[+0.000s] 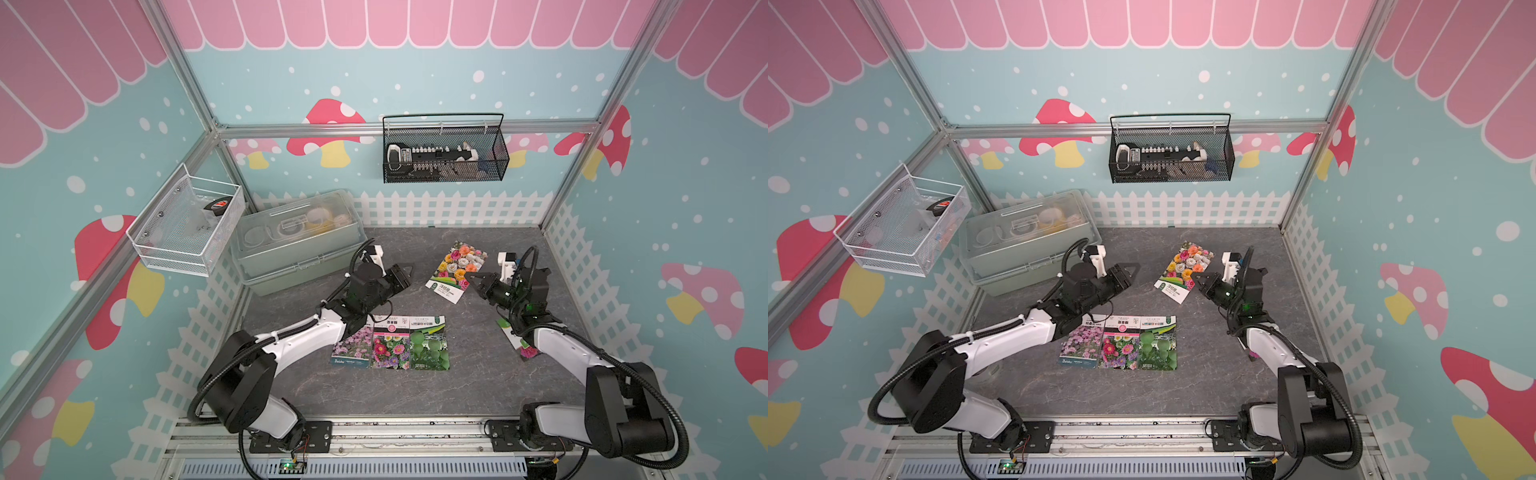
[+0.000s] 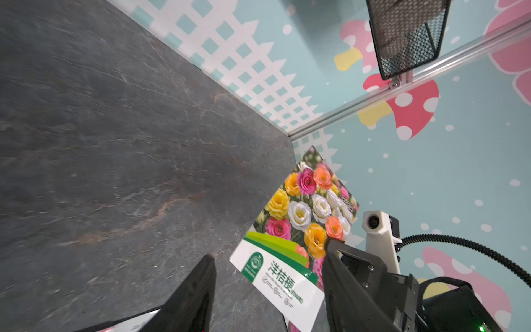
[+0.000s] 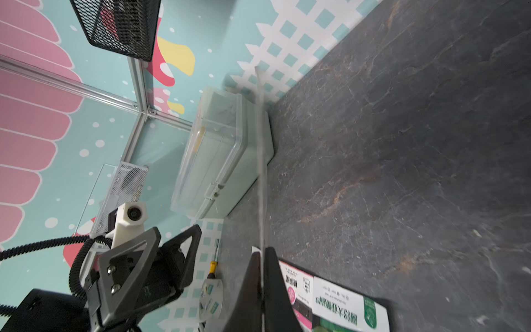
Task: Arrange the seed packets in a row
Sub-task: Pick up the seed packet from the center of the board, then place the seed packet at the center of the board.
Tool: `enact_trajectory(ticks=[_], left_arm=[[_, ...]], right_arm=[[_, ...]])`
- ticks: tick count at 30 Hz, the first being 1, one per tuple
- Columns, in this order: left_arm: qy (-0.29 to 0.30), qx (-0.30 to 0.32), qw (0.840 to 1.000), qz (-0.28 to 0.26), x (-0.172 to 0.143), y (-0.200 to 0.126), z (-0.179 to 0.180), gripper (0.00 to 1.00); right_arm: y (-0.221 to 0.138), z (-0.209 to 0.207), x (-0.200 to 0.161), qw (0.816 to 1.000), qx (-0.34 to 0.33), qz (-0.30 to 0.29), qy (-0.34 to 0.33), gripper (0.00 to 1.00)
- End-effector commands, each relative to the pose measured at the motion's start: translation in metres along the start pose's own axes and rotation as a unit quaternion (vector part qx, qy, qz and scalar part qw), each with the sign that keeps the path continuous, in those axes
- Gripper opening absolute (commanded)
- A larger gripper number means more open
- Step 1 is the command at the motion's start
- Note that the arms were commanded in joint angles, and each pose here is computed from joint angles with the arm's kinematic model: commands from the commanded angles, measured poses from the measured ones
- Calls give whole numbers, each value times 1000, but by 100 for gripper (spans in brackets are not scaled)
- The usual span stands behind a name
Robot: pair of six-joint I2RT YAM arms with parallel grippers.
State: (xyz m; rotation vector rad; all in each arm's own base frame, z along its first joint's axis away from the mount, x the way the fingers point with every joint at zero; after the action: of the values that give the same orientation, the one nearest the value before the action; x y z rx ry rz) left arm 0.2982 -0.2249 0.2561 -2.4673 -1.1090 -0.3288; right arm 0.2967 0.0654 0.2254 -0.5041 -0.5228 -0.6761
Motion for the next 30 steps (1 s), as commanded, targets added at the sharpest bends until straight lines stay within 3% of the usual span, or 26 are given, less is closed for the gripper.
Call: enact_trajectory(ticks=[1,10,15,22,30], left_arm=[[36,61,997,35,-9,-13,14,60],[57,25,991,116,-24,-9,18,59],[64,-1,988,143,-32,-15,26,59],[64,-49,984,158,-37,-34,26,59],[73,-74,983,150,-39,-56,29,59]], right_arm=[[-19,3,-25,987,-27,161,-11,0],[-45,-2,-58,946,-108,304,23,0],[-67,-2,-59,908,-199,369,12,0],[-55,-29,-56,873,-249,418,25,0],[-38,-51,-53,855,-277,438,35,0]])
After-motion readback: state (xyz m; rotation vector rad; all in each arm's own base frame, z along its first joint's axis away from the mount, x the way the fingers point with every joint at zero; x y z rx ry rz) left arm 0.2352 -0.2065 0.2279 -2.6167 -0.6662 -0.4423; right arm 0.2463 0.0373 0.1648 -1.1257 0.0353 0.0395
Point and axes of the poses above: each gripper's point midway between its finger pads, its own y axis out along the fingers, its own z axis along the line the jaws close on, x = y × z, the point moved 10 cm from there along -y, back along the fingers, and after that the axes turned 11 degrees about -y, right-handed, at the moved point
